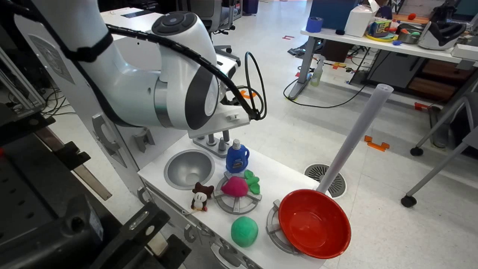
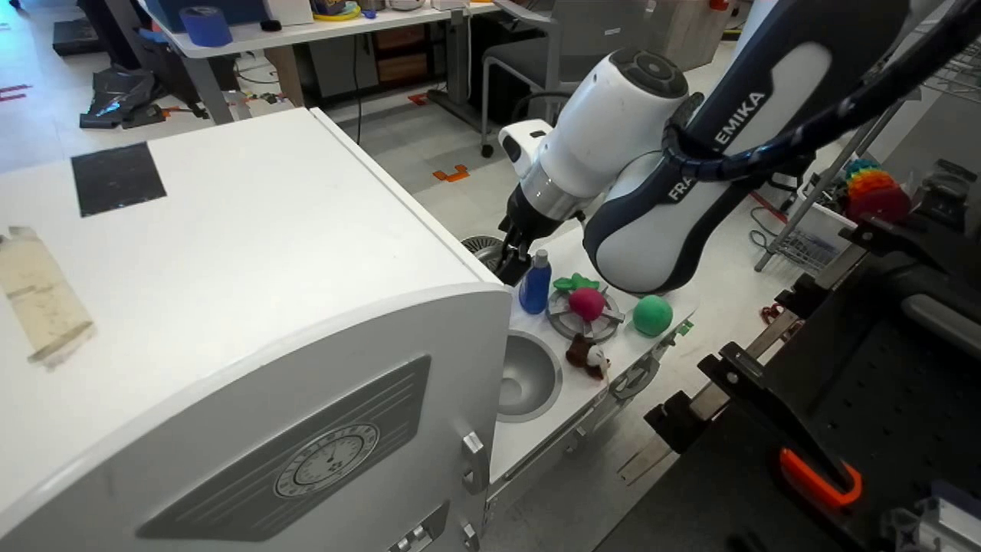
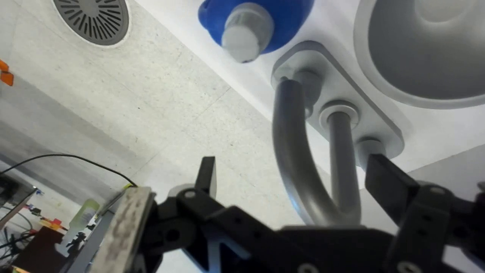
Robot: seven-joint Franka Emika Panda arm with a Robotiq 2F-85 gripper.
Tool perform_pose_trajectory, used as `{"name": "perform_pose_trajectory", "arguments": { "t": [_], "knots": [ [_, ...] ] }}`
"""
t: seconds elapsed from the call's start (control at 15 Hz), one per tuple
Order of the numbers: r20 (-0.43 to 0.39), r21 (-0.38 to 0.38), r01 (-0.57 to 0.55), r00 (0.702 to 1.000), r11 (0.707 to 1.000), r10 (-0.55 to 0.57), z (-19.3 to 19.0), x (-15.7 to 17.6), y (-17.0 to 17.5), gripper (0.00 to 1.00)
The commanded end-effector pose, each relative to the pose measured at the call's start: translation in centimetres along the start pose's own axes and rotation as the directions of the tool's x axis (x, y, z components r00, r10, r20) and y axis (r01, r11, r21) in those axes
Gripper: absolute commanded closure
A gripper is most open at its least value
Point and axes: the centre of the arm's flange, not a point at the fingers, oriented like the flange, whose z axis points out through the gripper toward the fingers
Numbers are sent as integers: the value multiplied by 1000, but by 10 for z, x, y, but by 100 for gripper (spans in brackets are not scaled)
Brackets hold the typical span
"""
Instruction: Move the tap
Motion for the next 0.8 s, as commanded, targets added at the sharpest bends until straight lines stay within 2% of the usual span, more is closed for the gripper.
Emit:
{"name": "perform_pose_trajectory", "arguments": {
  "t": [0.0,0.33,0.73],
  "knots": [
    [15,-21,24,1000,999,-24,41,10,16,0],
    [68,31,44,997,999,-46,51,1,-14,0],
    [115,101,63,991,993,-74,31,-18,-36,0]
  ]
}}
